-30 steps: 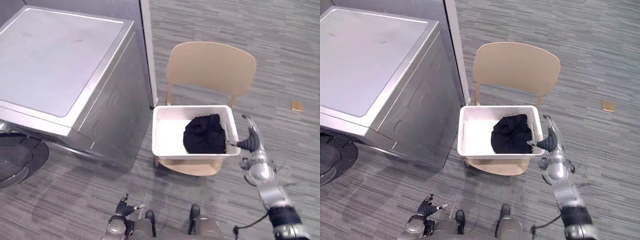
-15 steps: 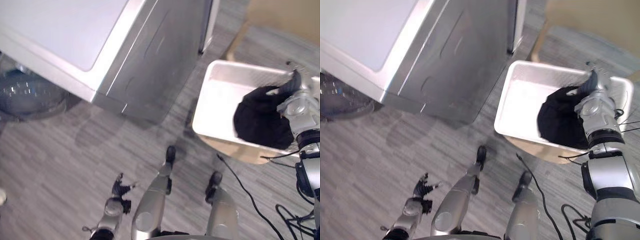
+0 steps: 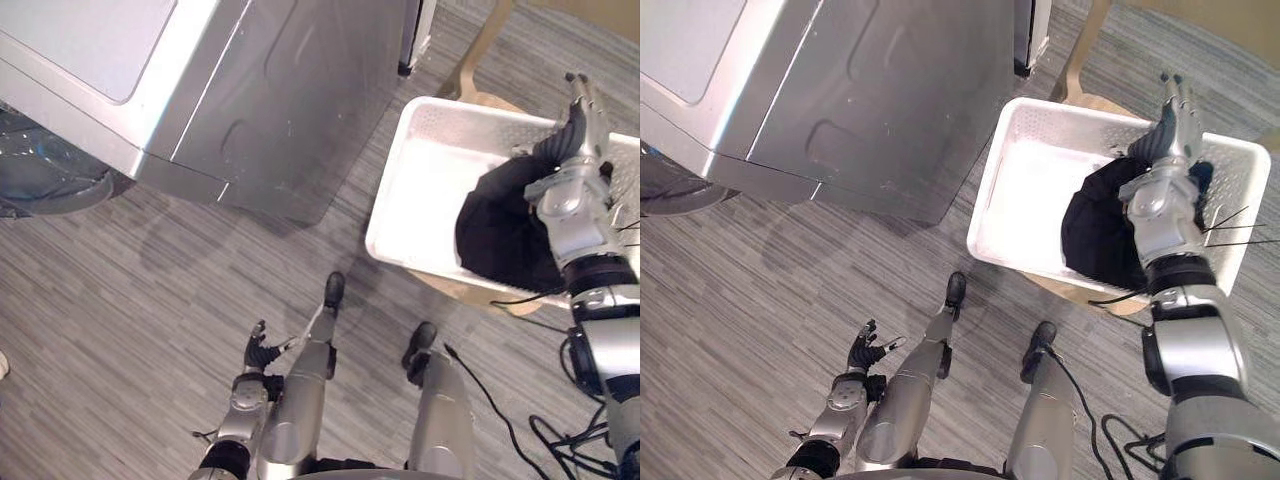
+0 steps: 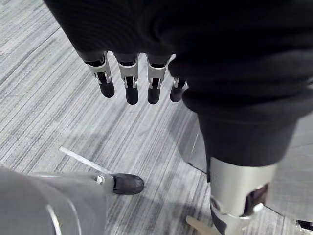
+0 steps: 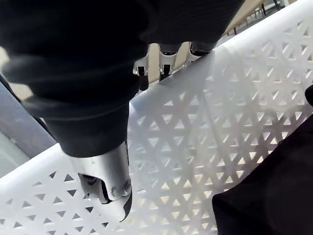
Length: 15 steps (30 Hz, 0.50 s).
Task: Pick up the laundry basket with both hands and put the clothes into the washing machine.
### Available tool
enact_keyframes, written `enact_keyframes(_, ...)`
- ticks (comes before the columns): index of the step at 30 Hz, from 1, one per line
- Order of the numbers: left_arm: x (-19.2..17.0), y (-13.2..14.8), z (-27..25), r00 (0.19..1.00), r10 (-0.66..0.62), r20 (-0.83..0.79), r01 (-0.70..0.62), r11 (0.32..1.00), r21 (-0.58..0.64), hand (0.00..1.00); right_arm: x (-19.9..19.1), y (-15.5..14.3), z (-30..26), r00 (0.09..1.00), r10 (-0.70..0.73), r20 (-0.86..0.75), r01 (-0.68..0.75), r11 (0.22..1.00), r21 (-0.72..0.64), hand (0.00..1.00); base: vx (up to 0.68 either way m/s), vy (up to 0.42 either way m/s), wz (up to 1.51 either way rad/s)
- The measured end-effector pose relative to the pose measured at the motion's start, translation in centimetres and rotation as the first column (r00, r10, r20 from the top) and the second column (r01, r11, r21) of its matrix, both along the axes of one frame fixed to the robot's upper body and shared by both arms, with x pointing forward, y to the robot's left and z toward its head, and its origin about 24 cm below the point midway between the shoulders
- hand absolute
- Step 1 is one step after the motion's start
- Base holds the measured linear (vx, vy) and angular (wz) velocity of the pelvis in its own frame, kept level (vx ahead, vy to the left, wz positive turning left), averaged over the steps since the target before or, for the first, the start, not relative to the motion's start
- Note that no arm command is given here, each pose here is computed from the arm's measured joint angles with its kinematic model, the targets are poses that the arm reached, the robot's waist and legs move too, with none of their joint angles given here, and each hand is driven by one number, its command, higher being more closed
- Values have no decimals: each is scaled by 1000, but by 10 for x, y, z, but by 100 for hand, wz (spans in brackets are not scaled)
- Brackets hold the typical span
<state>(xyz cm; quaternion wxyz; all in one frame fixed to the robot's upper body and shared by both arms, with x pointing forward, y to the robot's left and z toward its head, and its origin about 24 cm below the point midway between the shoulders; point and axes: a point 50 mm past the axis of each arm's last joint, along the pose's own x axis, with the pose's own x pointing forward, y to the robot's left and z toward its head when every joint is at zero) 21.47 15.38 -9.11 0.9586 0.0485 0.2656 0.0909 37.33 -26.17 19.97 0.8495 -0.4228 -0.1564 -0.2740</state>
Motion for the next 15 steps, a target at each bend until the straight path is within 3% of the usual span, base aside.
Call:
enact_keyframes(8,-7,10,-8,999,3,-51,-2,1000,29,0,-18,23,-12,994,40,97,-43,998,35,0,-36,-31,-13)
enact_keyframes(15,-12,24,-11,997,10,-76,-4,998,70,0,-27,17,-43,999,35,-3,-35,999,-20,0,-48,-27,-12)
